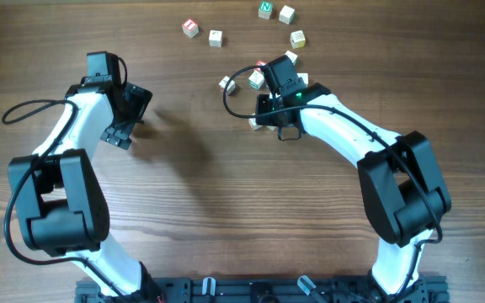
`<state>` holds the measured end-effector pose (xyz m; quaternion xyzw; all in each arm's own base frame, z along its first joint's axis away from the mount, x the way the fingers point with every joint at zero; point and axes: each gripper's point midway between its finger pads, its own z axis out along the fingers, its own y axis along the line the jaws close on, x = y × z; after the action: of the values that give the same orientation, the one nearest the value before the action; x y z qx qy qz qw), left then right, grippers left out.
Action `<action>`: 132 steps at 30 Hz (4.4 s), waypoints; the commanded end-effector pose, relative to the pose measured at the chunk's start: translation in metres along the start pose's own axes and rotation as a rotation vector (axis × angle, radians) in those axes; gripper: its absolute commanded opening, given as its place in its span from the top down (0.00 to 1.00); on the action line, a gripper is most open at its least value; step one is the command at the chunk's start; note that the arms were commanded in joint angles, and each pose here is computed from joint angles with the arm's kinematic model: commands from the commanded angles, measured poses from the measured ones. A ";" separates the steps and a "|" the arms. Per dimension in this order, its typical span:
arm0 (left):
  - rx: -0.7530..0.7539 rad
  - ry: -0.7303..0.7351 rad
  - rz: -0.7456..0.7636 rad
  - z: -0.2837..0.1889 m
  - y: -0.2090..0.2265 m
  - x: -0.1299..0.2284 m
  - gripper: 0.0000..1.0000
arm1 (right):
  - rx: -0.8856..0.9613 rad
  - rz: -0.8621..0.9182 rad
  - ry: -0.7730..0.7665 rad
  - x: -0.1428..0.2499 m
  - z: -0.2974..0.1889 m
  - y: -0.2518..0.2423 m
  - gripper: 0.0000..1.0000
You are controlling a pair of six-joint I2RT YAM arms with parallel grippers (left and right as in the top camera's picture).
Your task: Form a circle
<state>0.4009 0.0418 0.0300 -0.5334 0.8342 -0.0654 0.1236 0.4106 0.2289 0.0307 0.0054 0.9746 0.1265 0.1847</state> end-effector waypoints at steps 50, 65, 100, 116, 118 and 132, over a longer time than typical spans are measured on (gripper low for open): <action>-0.007 0.008 -0.011 0.004 0.001 0.001 0.00 | -0.011 -0.028 0.011 0.003 -0.003 0.007 0.95; -0.007 0.008 -0.011 0.004 0.001 0.001 0.00 | 0.032 -0.027 0.013 0.005 -0.003 0.000 0.95; -0.007 0.008 -0.011 0.004 0.001 0.001 0.00 | -0.036 0.031 -0.306 -0.077 -0.129 0.006 0.54; -0.007 0.008 -0.011 0.004 0.001 0.001 0.00 | 0.183 0.325 -0.019 -0.035 0.033 -0.086 0.35; -0.007 0.008 -0.011 0.004 0.001 0.001 0.00 | 0.187 0.336 -0.014 -0.033 0.033 -0.087 0.50; -0.007 0.008 -0.011 0.004 0.001 0.001 0.00 | 0.245 0.214 -0.010 -0.060 -0.098 -0.075 0.95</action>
<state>0.4009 0.0417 0.0300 -0.5334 0.8342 -0.0655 0.1235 0.4200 0.1314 0.0305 0.1592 0.9833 0.0022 0.0885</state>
